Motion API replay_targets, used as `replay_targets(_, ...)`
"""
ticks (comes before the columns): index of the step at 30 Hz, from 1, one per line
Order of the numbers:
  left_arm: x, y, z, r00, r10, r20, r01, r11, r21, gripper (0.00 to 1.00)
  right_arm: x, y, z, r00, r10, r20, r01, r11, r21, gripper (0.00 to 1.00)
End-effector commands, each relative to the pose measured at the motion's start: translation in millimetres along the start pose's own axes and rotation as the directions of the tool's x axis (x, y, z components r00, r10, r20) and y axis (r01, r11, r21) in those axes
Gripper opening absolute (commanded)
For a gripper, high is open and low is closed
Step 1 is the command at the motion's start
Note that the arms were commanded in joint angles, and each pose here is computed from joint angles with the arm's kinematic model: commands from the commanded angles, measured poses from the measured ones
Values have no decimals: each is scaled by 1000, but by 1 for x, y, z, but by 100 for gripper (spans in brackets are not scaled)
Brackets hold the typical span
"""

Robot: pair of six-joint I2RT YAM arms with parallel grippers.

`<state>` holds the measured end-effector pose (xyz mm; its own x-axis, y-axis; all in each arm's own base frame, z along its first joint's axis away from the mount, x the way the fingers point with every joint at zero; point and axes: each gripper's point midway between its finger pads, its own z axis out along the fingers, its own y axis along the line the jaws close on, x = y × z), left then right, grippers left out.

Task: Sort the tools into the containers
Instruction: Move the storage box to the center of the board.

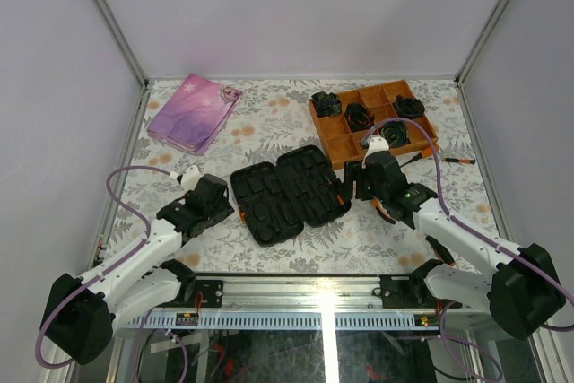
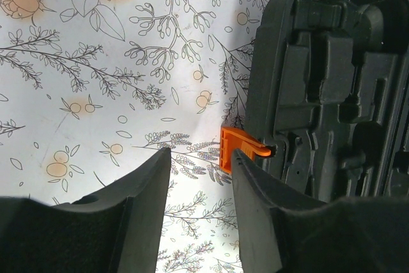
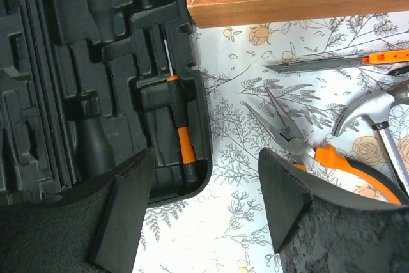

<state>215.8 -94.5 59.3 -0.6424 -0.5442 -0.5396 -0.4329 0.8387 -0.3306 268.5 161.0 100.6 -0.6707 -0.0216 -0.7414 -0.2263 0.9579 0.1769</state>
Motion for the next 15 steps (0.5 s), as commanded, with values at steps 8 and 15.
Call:
replay_targets(8, -11, -8, -5, 999, 23, 30, -24, 999, 30, 46, 0, 12, 9, 999, 35, -27, -37, 996, -79, 69)
replay_targets(15, -16, -23, -10, 998, 45, 46, -49, 993, 108, 51, 12, 13, 27, 994, 65, -88, -75, 990, -117, 67)
